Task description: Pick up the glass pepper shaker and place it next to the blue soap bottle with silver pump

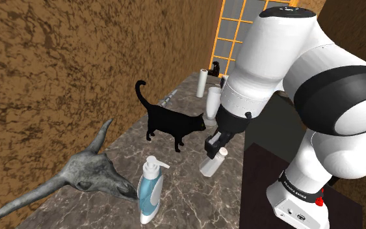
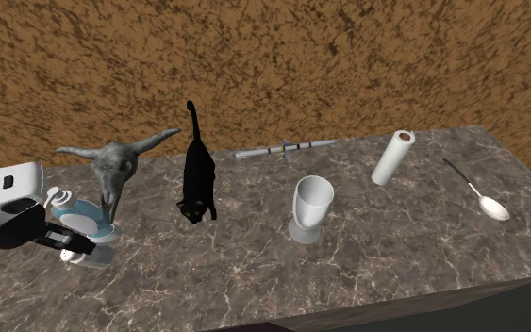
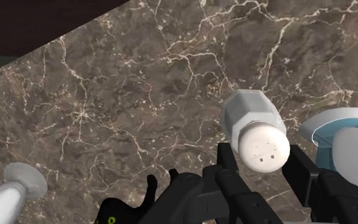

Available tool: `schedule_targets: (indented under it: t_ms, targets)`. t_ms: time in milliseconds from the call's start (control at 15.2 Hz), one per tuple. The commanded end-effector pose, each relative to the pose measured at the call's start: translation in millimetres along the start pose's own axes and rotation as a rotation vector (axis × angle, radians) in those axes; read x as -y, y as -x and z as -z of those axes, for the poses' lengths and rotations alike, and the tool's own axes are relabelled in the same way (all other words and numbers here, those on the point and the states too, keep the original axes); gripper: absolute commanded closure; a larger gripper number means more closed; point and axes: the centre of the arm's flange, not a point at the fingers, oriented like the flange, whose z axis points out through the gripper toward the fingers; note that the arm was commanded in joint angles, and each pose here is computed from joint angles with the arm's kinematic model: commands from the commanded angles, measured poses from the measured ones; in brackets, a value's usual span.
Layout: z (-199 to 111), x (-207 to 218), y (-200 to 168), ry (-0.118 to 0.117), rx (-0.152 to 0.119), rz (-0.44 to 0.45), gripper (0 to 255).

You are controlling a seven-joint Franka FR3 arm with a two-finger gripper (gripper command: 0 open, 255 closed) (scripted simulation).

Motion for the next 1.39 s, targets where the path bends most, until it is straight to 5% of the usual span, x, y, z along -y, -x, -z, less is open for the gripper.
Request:
schedule_targets:
  t_ms: [0,1320]
  targets:
    - [-10.7,0.7,1.4,0.000,0.000,0.000,255]
    - [-114.7,9.5,17.3,0.000,0.000,0.000,255]
